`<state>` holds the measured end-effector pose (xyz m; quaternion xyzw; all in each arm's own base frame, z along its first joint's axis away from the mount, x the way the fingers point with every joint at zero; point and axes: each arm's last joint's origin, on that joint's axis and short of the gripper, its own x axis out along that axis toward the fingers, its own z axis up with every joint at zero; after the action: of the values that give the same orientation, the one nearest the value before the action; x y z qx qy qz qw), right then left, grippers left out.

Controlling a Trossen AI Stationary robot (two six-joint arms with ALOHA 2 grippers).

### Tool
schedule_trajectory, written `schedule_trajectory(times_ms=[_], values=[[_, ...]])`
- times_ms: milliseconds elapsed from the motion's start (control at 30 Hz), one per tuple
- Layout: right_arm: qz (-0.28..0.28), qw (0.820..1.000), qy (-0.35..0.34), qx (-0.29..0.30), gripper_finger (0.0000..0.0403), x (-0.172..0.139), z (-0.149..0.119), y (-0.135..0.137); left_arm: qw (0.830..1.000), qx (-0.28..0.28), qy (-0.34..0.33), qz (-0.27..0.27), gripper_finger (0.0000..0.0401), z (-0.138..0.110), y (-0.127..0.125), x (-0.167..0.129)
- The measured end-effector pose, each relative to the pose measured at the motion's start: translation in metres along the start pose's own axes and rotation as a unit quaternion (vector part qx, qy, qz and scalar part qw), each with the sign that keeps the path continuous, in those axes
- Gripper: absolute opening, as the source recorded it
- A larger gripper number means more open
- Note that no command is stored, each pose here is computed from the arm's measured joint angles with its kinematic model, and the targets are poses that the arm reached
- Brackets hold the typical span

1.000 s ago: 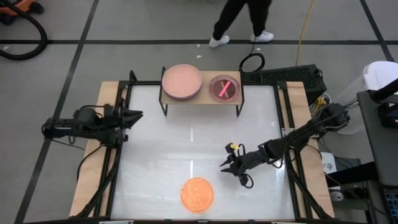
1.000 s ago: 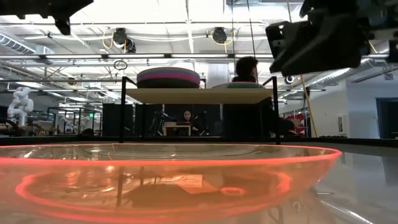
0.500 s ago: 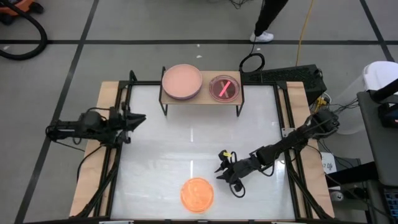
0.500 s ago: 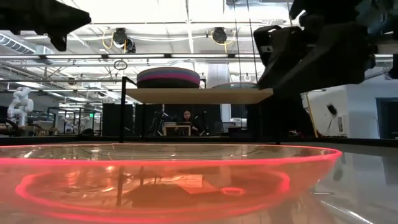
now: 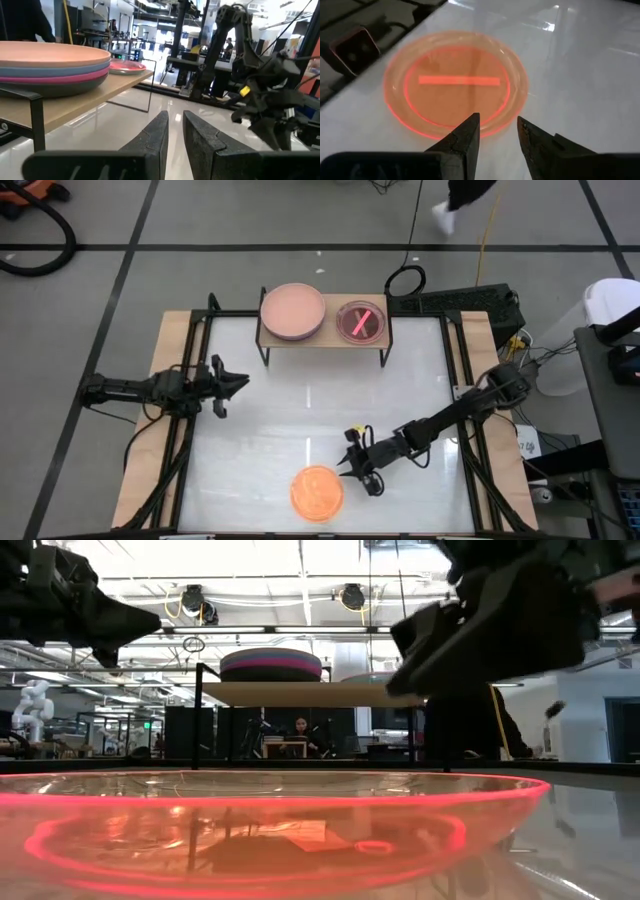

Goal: Place and stack plates onto a shelf
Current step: Stack the transparent orange plate on top of the transparent pink plate on the shelf

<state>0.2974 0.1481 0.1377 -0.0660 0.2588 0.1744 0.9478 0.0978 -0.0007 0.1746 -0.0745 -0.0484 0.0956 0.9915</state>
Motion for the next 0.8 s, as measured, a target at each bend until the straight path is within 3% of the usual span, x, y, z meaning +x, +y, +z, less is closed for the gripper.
schedule_trajectory(times_ms=[233, 500, 800], values=[[0.006, 0.993, 0.021, -0.119, 0.0116, 0.007, -0.011, 0.004, 1.000, 0.000, 0.002, 0.000, 0.0062, 0.000, 0.000, 0.000], [0.027, 0.967, 0.016, -0.253, 0.0116, 0.006, -0.012, 0.019, 1.000, -0.001, 0.000, 0.000, 0.0062, 0.000, 0.000, 0.000], [0.032, 0.954, 0.007, -0.298, 0.0116, 0.005, -0.011, 0.027, 1.000, -0.001, 0.000, 0.000, 0.0062, 0.000, 0.000, 0.000]])
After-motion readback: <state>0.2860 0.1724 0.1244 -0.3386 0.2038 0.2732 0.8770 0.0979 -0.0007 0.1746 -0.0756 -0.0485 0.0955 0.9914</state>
